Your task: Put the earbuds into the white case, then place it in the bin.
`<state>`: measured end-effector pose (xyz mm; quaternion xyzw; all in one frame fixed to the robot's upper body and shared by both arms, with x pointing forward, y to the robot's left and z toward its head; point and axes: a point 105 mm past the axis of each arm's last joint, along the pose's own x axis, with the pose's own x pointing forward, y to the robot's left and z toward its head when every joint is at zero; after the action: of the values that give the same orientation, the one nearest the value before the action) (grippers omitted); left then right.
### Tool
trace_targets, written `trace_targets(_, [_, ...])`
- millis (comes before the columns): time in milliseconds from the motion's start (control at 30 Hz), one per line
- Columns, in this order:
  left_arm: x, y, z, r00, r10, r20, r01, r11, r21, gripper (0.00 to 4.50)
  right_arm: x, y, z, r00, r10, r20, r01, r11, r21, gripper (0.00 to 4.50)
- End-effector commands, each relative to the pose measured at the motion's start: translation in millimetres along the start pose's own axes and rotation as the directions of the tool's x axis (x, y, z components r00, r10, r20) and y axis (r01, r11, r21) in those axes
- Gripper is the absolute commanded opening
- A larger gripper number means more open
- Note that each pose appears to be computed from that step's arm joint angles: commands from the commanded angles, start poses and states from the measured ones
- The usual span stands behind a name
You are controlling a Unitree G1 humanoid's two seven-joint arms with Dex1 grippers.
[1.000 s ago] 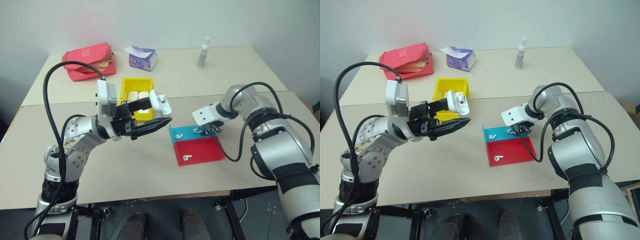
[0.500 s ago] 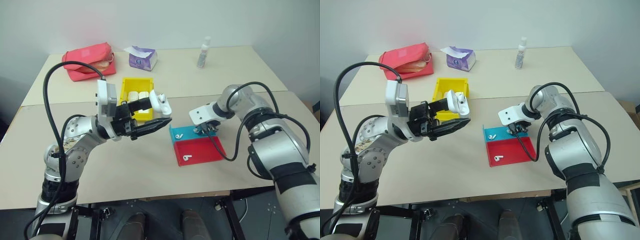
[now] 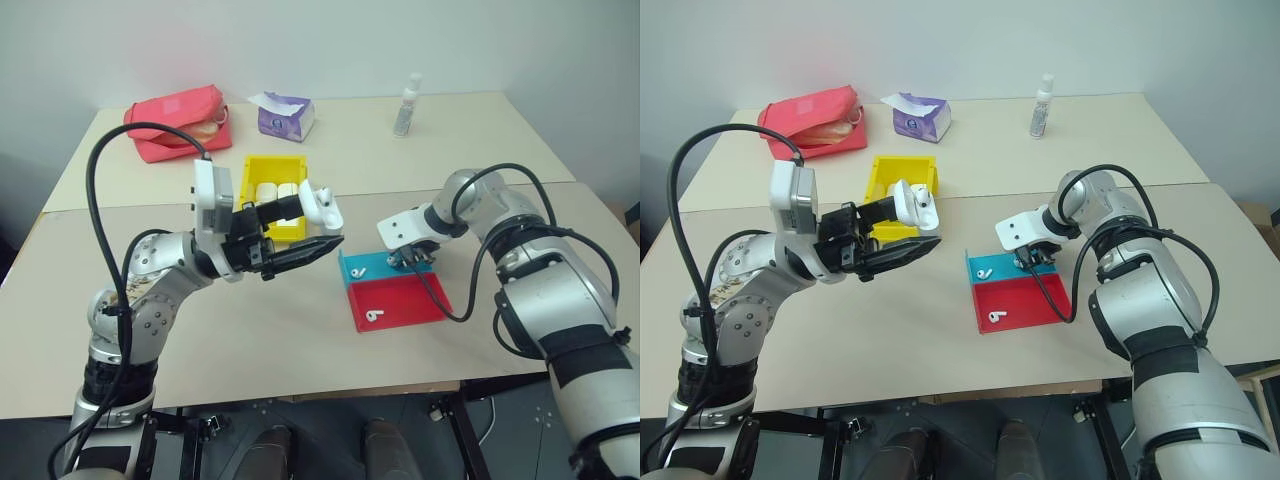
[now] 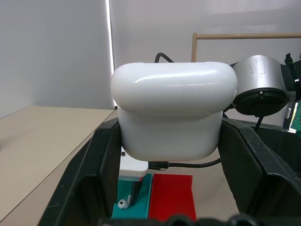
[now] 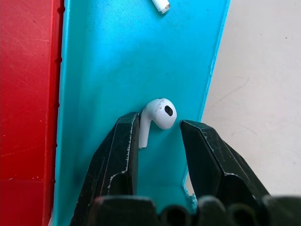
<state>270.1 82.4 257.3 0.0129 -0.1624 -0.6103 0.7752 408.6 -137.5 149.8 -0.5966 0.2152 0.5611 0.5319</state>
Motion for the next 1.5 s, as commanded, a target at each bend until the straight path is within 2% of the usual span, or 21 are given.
trace_targets(33, [1.6, -3.8, 9.3, 1.000, -0.020, 0.017, 0.020, 0.999, 0.036, 2.77, 0.0, -3.8, 6.7, 0.999, -0.018, 0.027, 0.018, 1.000, -0.013, 1.84])
trace_targets(433, [1.8, -4.6, 9.0, 1.000, -0.020, 0.017, 0.020, 0.999, 0.037, 2.77, 1.3, -2.0, 6.2, 1.000, -0.003, 0.021, 0.004, 1.000, -0.012, 1.84])
trace_targets(600, [1.5, -4.5, 9.0, 1.000, -0.020, 0.017, 0.019, 0.999, 0.038, 2.77, 4.2, 1.1, 4.2, 1.000, 0.008, 0.013, -0.008, 1.000, -0.013, 0.70])
trace_targets(633, [1.4, -4.6, 9.2, 1.000, -0.020, 0.017, 0.019, 0.999, 0.038, 2.77, 4.6, 1.3, 4.0, 1.000, 0.008, 0.012, -0.008, 1.000, -0.012, 0.67])
trace_targets(900, [2.1, -4.6, 8.7, 0.999, -0.031, 0.015, 0.031, 0.999, 0.036, 2.77, 2.7, 0.0, 3.3, 0.998, -0.022, 0.051, 0.020, 0.999, 0.037, 0.67])
trace_targets(1200, [9.2, -0.8, 8.3, 0.996, -0.089, 0.026, 0.088, 0.996, 0.034, 2.77, -29.0, -12.7, 5.9, 0.966, -0.154, 0.207, 0.122, 0.980, 0.159, 0.67])
trace_targets(1267, [10.5, -0.2, 8.1, 0.995, -0.097, 0.030, 0.096, 0.995, 0.033, 2.77, -34.3, -15.0, 7.1, 0.945, -0.197, 0.262, 0.143, 0.967, 0.211, 0.67])
trace_targets(1367, [11.1, 0.6, 7.7, 0.994, -0.101, 0.032, 0.100, 0.995, 0.030, 2.77, -45.9, -23.1, 9.5, 0.880, -0.309, 0.360, 0.187, 0.923, 0.336, 0.67])
trace_targets(1500, [9.6, 1.6, 7.7, 0.995, -0.098, 0.032, 0.097, 0.995, 0.025, 2.77, -74.7, -36.2, 11.4, 0.728, -0.486, 0.484, 0.195, 0.823, 0.533, 0.67])
